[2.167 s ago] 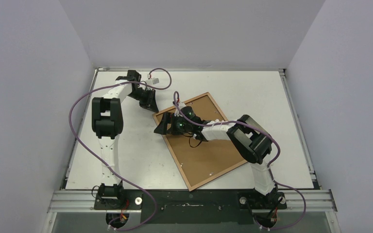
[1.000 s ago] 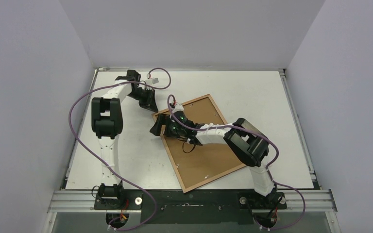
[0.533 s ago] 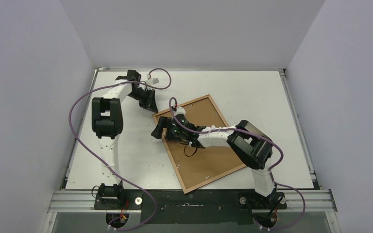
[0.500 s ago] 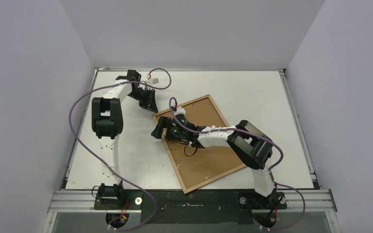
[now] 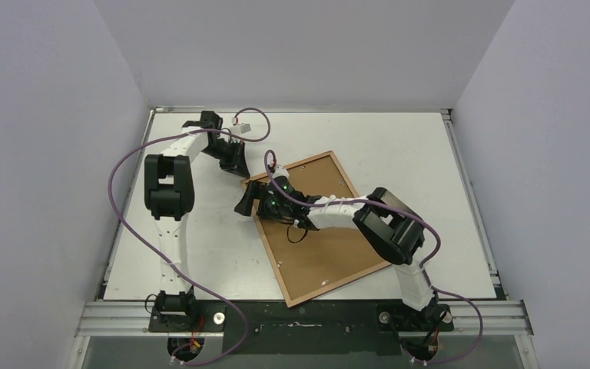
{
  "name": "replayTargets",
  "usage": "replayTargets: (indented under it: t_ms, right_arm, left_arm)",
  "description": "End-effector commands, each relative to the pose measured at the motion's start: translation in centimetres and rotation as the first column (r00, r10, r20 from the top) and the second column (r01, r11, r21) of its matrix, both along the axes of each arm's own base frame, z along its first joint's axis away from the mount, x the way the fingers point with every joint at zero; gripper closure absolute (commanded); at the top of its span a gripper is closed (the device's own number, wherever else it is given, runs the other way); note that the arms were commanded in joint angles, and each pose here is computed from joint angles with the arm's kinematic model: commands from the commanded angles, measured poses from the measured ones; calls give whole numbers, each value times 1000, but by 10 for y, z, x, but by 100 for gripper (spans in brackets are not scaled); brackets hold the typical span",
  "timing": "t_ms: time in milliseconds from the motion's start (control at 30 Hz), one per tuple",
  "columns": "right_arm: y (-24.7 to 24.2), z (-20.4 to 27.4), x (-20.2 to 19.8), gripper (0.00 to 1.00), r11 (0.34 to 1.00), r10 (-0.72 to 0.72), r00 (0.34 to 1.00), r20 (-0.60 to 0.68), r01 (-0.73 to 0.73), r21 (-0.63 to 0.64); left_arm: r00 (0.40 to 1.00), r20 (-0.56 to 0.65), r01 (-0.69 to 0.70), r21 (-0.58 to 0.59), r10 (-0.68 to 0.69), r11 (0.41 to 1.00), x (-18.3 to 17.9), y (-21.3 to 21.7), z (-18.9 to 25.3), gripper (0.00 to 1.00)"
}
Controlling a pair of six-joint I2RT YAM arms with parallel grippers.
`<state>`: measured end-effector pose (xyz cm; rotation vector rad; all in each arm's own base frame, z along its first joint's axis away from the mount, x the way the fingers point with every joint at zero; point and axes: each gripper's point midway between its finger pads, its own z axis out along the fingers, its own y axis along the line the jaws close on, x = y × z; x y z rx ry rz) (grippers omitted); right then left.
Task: Put the photo into the frame
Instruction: Install the photo frame at the center of the board.
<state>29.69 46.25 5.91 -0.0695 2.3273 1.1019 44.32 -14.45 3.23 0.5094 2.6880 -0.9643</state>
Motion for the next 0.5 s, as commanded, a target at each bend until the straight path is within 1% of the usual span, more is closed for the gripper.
replayTargets:
  t_ms: [0, 100, 167, 333, 400, 467]
  right_arm:
    - [-5, -23, 11, 9, 997, -36, 999, -8, 35, -72]
    - [-4, -21, 13, 9, 998, -33, 999, 1, 33, -61]
    - [3, -12, 10, 9, 1000, 9, 1000, 19, -9, -13]
    - [8, 42, -3, 9, 977, 125, 984, 124, -144, 157]
    - [-1, 59, -6, 10, 968, 137, 981, 140, -162, 189]
    - [-12, 66, -7, 10, 970, 135, 980, 148, -162, 182]
  left_arm:
    - [1000, -8, 4, 3, -4, 1000, -10, -2, 9, 97]
    - [1000, -9, 8, 3, -8, 1000, -11, -3, 9, 98]
    - [1000, -8, 8, 3, -8, 1000, -12, -3, 9, 98]
    - [1000, -6, 8, 7, -8, 1000, -10, -2, 11, 98]
    - [1000, -2, 8, 12, -8, 1000, -9, -1, 11, 98]
    - [1000, -2, 6, 14, -6, 1000, -9, -1, 11, 98]
